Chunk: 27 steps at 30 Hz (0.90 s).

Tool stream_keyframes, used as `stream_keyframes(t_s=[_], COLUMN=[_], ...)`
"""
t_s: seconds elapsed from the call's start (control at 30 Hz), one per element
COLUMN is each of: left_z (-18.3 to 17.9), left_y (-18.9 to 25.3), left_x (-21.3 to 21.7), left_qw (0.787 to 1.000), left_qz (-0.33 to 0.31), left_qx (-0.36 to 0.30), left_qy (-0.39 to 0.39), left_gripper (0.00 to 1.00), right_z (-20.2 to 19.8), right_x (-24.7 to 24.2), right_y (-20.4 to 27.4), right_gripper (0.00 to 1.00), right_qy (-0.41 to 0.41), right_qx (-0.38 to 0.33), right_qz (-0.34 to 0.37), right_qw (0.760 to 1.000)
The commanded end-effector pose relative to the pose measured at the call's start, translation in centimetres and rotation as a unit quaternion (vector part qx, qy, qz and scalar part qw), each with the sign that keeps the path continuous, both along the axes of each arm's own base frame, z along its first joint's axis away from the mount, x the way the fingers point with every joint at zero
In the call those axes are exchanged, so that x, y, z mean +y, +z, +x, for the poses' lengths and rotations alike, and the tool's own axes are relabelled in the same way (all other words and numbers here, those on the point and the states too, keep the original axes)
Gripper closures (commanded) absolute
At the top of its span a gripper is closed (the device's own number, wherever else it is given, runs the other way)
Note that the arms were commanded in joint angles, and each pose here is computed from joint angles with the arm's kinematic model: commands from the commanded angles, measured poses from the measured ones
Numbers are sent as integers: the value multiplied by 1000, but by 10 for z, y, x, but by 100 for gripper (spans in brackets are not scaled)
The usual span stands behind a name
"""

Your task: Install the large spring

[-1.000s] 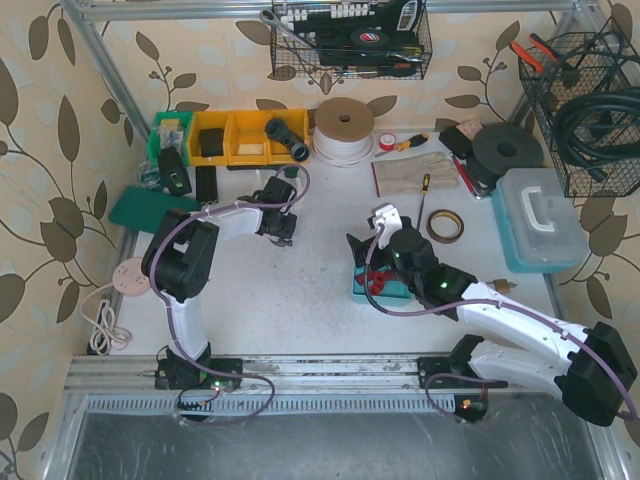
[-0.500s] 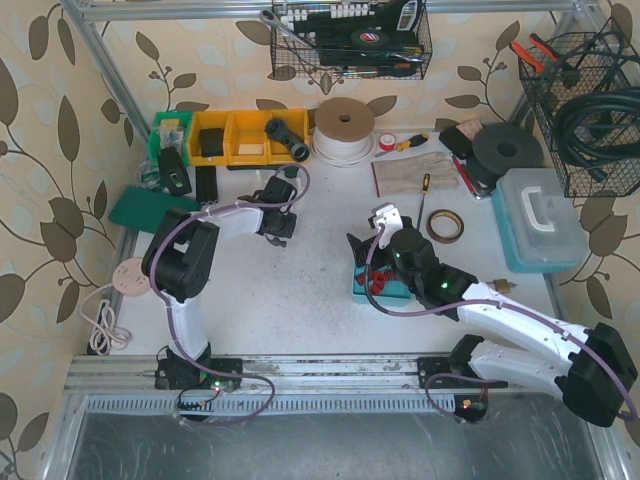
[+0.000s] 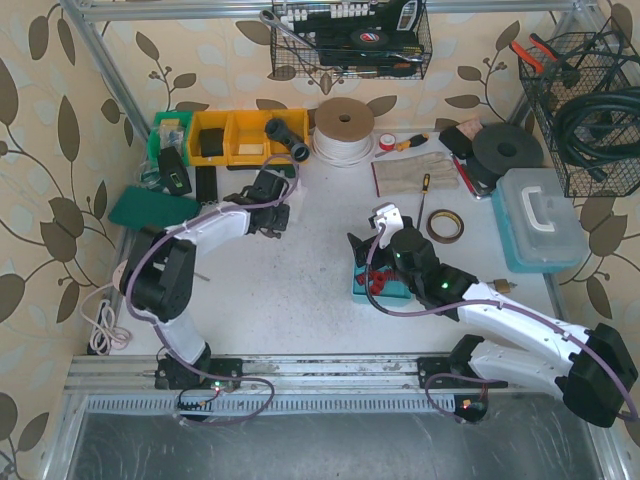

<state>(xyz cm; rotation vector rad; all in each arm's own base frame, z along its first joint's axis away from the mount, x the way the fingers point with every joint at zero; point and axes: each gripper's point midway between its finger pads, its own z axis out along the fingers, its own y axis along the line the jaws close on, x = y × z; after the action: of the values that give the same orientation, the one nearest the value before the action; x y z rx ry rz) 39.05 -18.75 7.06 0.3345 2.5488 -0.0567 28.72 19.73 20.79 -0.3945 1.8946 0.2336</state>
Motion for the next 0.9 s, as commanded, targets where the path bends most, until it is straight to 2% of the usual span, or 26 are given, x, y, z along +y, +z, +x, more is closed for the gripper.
stream_keyframes(t_s=[0.0,0.23,0.37,0.43,0.57,0.77,0.87], left_z=[-8,-22,-20,-18,-10,-10,-13], left_y=[44,77,77,74,51,8,-12], left_x=[7,37,63,79,100,133,131], left_qw=[999,997,998,999,998,992,989], left_qz=[-9,13,-32,-17,16,2,-30], left_qx=[-38,-70,-47,-37,-10,51,89], left_qy=[9,12,19,36,60,117,115], left_gripper=[100,100,100,100,100,100,100], right_z=[-2,-2,-2,-2,-2,-3,-4], right_x=[-3,-2,-3,-2,-2,-6,-4], right_y=[-4,-4,-4,-4,-4,0,1], right_gripper=[2,2,2,2,2,2,2], right_qy=[-5,-3,-4,-5,-5,-8,-4], right_qx=[0,0,1,1,1,-5,-5], right_qz=[-2,0,-1,-1,-2,1,5], right_qw=[1000,1000,1000,1000,1000,1000,1000])
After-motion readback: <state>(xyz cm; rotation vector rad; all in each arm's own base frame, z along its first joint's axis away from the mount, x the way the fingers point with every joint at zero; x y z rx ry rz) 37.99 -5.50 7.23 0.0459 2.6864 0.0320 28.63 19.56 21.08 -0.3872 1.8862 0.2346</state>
